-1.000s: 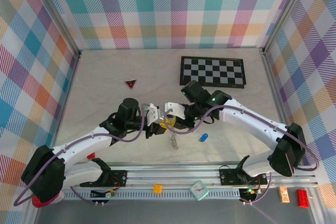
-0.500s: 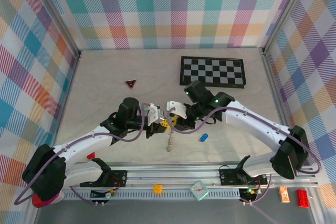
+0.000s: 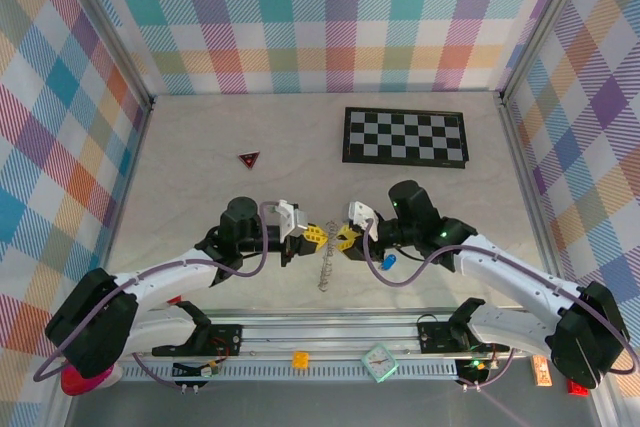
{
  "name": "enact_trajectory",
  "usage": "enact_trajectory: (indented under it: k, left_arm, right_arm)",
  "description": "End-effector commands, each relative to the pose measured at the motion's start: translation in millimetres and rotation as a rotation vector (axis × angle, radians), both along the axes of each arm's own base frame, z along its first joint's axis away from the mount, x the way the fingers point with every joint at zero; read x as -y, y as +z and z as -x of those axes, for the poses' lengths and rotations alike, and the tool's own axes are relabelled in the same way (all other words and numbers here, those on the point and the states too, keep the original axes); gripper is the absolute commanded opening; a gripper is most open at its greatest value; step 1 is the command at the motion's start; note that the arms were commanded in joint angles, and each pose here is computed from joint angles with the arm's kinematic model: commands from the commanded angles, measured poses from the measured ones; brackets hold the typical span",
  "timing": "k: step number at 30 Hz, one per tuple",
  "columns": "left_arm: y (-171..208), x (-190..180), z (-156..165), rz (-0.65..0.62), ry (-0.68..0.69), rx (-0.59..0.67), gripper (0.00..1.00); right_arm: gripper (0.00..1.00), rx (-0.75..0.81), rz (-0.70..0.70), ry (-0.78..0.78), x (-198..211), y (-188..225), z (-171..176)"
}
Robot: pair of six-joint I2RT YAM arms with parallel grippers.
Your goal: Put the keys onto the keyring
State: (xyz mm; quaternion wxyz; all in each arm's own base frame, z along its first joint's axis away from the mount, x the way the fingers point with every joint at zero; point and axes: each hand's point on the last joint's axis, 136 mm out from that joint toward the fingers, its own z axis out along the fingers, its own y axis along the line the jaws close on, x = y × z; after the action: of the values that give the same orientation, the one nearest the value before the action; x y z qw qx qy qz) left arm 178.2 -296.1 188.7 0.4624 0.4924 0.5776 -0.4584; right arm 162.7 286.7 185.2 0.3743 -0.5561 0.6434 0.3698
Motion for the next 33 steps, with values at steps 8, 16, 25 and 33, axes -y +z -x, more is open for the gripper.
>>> enact_trajectory:
  k: [8, 16, 25, 33]
  left_arm:
    - [20.9, 3.8, 12.2, 0.082, -0.072, 0.056, 0.00]
    - [20.2, 4.8, 12.9, 0.081, -0.081, 0.052, 0.00]
    - [17.7, 3.3, 4.1, 0.049, -0.025, 0.048, 0.18]
    - [20.3, 4.7, 5.1, 0.018, -0.044, 0.042, 0.20]
  right_arm:
    - [0.25, 0.023, -0.111, 0.033, -12.8, 23.8, -1.7]
    - [0.14, -0.002, -0.123, 0.061, -17.6, 26.2, -0.1]
    - [0.00, -0.001, -0.086, 0.081, -15.9, 25.3, 2.3]
    - [0.00, -0.001, -0.015, 0.097, -13.9, 23.6, 1.3]
